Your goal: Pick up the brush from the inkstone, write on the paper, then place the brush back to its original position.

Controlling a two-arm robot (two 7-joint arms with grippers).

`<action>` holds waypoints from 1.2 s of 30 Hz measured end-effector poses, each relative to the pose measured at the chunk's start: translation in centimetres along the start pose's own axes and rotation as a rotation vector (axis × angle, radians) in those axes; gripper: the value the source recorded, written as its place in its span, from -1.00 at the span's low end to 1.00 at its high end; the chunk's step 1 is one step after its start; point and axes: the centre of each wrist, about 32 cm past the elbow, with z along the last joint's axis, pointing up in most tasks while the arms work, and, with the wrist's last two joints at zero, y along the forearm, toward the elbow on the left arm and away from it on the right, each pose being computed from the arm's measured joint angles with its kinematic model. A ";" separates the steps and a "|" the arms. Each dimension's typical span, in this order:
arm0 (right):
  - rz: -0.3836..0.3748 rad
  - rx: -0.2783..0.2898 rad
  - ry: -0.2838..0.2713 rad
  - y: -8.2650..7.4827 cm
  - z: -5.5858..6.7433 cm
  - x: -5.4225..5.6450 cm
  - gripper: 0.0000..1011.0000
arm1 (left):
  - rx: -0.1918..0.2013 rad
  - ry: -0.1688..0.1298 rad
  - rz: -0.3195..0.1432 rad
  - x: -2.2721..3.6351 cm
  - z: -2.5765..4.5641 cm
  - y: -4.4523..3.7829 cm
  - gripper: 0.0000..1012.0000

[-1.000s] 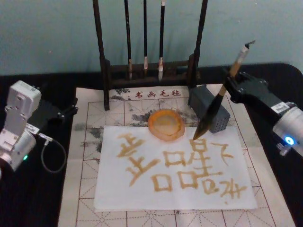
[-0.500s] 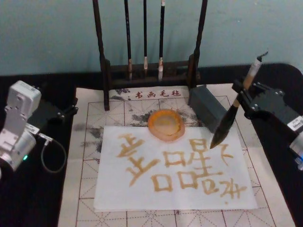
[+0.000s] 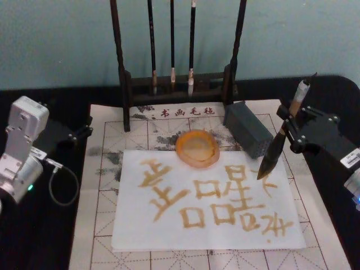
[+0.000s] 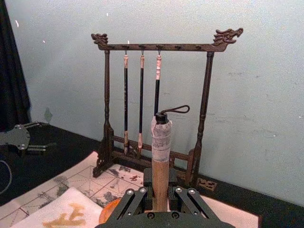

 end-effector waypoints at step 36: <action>-0.010 -0.012 -0.050 0.5 -1.6 -0.8 -0.60 | 0.000 0.000 0.000 0.00 0.00 0.00 0.98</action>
